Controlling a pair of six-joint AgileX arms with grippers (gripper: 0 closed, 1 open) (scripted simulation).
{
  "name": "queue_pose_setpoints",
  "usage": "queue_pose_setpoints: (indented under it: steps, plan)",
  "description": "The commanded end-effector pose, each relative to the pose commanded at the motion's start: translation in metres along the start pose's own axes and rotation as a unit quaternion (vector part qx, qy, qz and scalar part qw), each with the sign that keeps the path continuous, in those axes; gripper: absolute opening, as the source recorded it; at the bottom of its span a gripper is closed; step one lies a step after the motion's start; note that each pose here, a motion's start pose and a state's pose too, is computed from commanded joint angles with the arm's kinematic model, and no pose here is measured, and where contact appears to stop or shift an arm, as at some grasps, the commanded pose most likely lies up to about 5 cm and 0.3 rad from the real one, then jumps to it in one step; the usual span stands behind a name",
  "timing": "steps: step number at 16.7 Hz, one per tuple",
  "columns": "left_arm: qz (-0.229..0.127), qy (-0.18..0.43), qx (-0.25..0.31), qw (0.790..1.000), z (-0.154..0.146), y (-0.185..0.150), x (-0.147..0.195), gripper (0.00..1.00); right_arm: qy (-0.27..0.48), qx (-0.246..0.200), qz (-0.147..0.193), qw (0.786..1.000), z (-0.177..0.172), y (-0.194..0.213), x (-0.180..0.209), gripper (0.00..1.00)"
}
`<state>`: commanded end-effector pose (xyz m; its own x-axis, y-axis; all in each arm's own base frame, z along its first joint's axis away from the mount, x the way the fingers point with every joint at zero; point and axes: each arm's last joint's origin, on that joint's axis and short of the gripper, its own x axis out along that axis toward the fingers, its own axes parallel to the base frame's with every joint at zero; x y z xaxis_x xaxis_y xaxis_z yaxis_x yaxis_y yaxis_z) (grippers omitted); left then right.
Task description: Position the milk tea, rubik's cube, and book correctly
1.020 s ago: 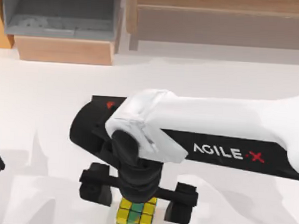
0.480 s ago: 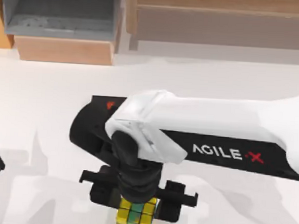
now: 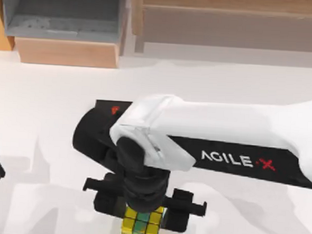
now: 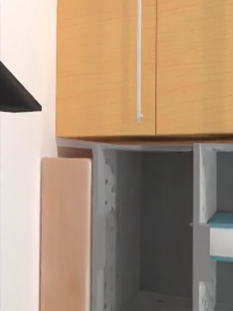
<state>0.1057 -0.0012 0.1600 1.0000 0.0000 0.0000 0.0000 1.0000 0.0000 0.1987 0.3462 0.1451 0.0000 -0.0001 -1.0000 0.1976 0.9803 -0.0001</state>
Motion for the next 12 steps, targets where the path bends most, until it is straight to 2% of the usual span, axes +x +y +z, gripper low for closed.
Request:
queue_pose_setpoints:
  steps: [7,12]
  plan:
    - [0.0,0.0,0.0,1.0,0.0,0.0,0.0,1.0,0.0,0.002,0.001,1.0,0.001,0.0,-0.002,0.0]
    - [0.0,0.0,0.0,1.0,0.0,0.0,0.0,1.0,0.0,0.002,-0.002,1.0,0.001,0.0,-0.022,0.0]
